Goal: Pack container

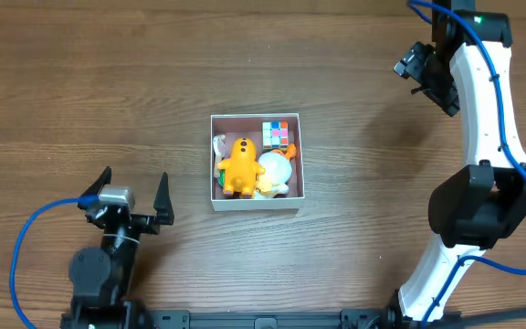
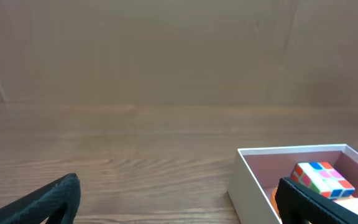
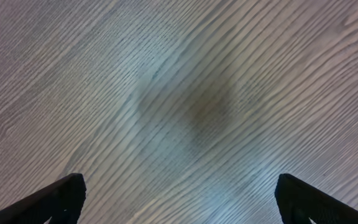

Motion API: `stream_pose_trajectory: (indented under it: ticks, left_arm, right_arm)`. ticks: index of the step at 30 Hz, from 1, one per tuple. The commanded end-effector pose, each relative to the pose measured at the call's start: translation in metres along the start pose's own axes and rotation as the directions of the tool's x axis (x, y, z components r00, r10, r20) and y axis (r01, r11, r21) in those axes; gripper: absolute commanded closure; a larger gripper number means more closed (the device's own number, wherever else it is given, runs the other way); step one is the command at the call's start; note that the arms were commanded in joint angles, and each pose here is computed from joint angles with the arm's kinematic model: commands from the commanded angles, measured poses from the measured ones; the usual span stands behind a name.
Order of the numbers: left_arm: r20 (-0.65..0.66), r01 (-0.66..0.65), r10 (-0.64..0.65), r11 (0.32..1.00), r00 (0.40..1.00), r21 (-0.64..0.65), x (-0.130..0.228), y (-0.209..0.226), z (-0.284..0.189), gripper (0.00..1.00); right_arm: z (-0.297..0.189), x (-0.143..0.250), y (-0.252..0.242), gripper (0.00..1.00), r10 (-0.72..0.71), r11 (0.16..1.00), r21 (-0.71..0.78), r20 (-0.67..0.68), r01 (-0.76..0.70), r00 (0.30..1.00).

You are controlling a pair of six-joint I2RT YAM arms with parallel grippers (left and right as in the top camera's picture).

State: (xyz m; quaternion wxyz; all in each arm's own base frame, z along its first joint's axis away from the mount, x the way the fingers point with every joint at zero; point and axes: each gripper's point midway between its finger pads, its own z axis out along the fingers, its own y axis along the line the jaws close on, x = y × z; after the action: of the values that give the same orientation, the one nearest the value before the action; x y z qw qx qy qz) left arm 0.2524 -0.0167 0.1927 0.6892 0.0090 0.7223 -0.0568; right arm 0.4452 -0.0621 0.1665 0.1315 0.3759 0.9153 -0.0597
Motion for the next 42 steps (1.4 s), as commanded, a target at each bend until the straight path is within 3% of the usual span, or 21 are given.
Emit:
stream_pose_trajectory:
  ticks: [1, 6, 9, 12, 36, 42]
  left_arm:
    - [0.053, 0.014, -0.013, 1.000, 0.998, -0.020, 0.002, 0.004, -0.006, 0.00]
    - [0.064, 0.020, -0.019, 1.000, 0.998, -0.018, 0.011, 0.005, -0.007, 0.00]
    - [-0.031, 0.019, -0.020, 0.999, 0.999, -0.042, 0.037, 0.009, -0.006, 0.00]
    - [-0.029, -0.028, 0.026, 0.998, 0.999, -0.056, 0.036, 0.012, -0.006, 0.00]
    - [-0.028, -0.027, 0.025, 0.998, 0.999, -0.049, 0.036, 0.011, -0.006, 0.00]
    - [-0.028, -0.027, 0.025, 0.998, 0.999, -0.049, 0.036, 0.011, -0.006, 0.00]
  right_arm:
    - [-0.008, -0.003, -0.002, 0.00, 0.009, 1.000, -0.007, 0.021, -0.009, 1.000]
    - [-0.008, -0.003, -0.002, 0.00, 0.009, 1.000, -0.007, 0.021, -0.009, 1.000]
    - [-0.008, -0.003, -0.002, 0.00, 0.009, 1.000, -0.007, 0.021, -0.009, 1.000]
    - [-0.008, -0.003, -0.002, 0.00, 0.009, 1.000, -0.007, 0.021, -0.009, 1.000]
    - [-0.008, -0.001, -0.004, 0.00, 0.006, 1.000, 0.000, 0.013, -0.006, 1.000]
    - [-0.083, -0.022, 0.002, 0.00, 0.013, 0.998, -0.055, 0.276, 0.002, 0.961]
